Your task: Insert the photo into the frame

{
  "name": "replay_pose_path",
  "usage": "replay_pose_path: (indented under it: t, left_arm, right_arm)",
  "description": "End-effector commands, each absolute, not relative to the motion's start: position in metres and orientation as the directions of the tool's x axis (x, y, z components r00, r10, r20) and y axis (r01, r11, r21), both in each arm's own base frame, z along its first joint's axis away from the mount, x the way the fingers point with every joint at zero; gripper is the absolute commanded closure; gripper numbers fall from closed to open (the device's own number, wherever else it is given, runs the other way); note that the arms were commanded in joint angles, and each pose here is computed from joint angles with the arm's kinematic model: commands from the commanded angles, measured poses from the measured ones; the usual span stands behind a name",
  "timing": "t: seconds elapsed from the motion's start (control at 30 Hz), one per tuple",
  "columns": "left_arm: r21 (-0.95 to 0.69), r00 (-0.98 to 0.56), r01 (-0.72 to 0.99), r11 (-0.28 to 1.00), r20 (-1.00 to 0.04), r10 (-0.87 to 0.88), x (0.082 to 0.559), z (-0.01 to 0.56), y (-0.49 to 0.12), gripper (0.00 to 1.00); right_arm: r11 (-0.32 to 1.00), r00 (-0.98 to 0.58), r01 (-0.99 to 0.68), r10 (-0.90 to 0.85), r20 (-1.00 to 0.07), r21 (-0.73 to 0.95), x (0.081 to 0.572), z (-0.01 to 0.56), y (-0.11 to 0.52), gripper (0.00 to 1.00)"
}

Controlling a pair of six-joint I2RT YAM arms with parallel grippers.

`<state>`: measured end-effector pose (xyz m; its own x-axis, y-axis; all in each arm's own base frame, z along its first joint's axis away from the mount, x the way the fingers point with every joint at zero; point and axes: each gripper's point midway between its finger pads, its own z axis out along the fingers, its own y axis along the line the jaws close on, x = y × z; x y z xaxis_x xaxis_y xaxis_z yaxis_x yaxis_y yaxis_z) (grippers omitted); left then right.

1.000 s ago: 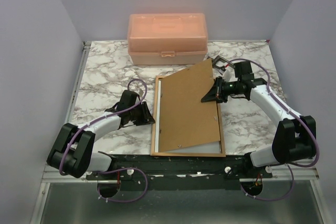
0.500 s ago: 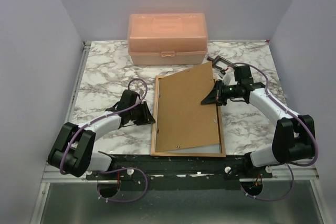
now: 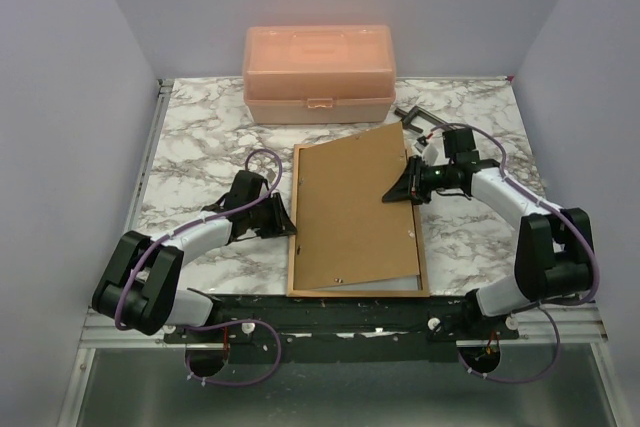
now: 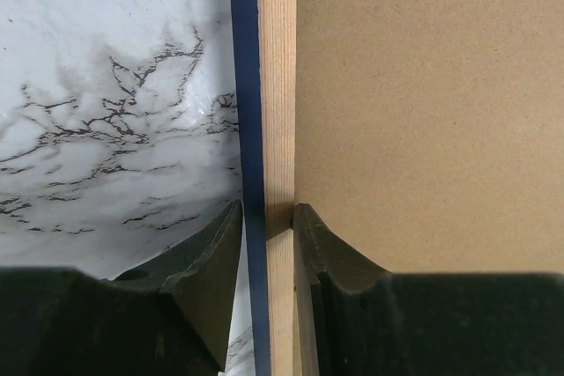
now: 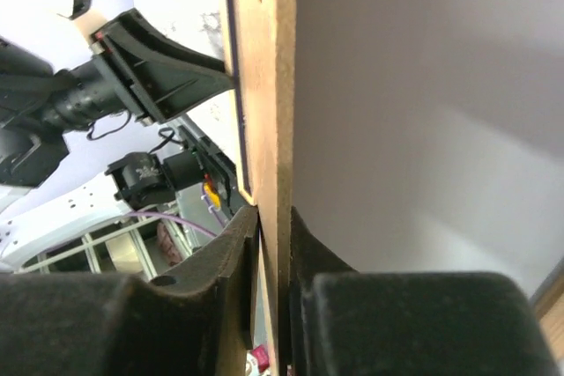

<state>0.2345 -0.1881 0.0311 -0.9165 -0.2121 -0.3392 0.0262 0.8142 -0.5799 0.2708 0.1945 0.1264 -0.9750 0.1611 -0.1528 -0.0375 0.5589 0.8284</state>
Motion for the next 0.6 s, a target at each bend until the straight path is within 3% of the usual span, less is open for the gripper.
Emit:
replay_pose_path:
  t: [0.0, 0.2, 0.4, 0.57]
  left_arm:
    - [-0.553, -0.927, 0.015, 0.833, -0.320, -0.196, 0.230, 0.022, -0.185, 0.70]
    - [-0.550, -0.929, 0.010, 0.835, -0.314, -0.195, 0.230, 0.020, -0.185, 0.70]
    - [-0.550, -0.930, 0.010, 0.835, -0.312, -0.195, 0.230, 0.020, -0.185, 0.70]
    - [-0.550, -0.931, 0.011, 0.835, -0.310, -0.192, 0.230, 0.020, -0.186, 0.70]
  right_arm:
    - [0.634, -0.981, -0.015, 0.139, -0.133, 0.773, 0.264, 0.095, 0.188, 0.73]
    - [0.659, -0.980, -0.017, 0.138, -0.143, 0.752, 0.266, 0.088, 0.185, 0.43]
    - [0.693, -0.977, -0.020, 0.140, -0.162, 0.720, 0.268, 0.083, 0.179, 0.26]
    - [0.711, -0.975, -0.017, 0.143, -0.168, 0.703, 0.268, 0.079, 0.176, 0.18]
